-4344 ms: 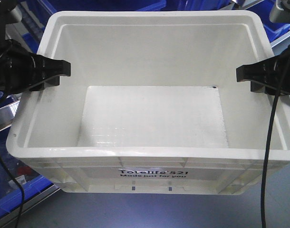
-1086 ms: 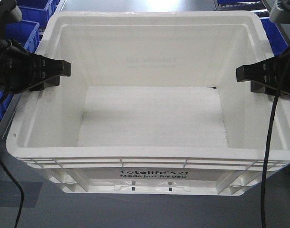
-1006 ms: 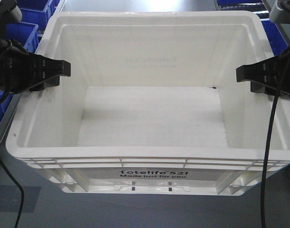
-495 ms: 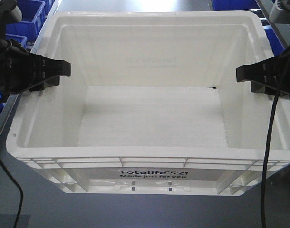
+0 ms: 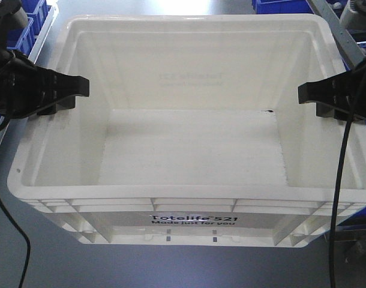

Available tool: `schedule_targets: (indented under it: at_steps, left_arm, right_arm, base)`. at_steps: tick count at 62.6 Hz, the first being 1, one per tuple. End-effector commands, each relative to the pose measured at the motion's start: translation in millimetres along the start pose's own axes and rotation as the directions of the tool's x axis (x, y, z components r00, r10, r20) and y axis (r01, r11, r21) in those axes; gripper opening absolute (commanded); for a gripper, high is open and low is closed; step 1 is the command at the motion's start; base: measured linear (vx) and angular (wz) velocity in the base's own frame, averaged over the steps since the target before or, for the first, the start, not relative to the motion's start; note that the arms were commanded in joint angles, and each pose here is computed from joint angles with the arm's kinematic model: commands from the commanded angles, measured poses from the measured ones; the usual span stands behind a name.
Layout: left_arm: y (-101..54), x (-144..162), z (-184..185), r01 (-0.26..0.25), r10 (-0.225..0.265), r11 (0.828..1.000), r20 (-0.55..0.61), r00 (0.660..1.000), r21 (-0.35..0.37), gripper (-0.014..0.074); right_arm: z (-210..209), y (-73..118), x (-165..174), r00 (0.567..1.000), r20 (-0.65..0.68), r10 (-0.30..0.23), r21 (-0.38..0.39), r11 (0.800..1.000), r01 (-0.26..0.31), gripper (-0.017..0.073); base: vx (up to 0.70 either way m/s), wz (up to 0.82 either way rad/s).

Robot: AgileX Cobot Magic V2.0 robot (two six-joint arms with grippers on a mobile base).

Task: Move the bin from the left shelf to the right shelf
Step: 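Keep holding the crate with both grippers while driving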

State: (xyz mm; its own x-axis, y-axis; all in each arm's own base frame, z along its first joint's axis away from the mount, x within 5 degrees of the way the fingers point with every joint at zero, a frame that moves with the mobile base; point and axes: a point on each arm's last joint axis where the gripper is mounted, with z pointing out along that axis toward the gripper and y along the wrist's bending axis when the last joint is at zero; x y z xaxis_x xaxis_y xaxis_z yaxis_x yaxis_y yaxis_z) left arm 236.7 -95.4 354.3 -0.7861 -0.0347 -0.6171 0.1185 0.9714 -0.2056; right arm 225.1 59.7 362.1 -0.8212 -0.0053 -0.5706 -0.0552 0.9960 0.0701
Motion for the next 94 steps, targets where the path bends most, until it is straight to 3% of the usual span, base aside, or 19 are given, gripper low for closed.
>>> schedule_targets:
  at_steps: [1,94]
  left_arm:
    - [-2.7,-15.5,-26.0,-0.037,0.032,0.999,0.169,0.985,0.03,0.0073]
    - [-2.7,-15.4,-26.0,-0.037,0.032,0.999,0.169,0.985,0.03,0.0073]
  right_arm:
    - [-22.1,-7.1,-14.9,0.983,0.177,-0.039,0.04,0.999,0.032,0.0001]
    - [-22.1,-7.1,-14.9,0.983,0.177,-0.039,0.04,0.999,0.032,0.0001]
  base:
    - [0.33,-0.07]
    - [0.34,-0.02]
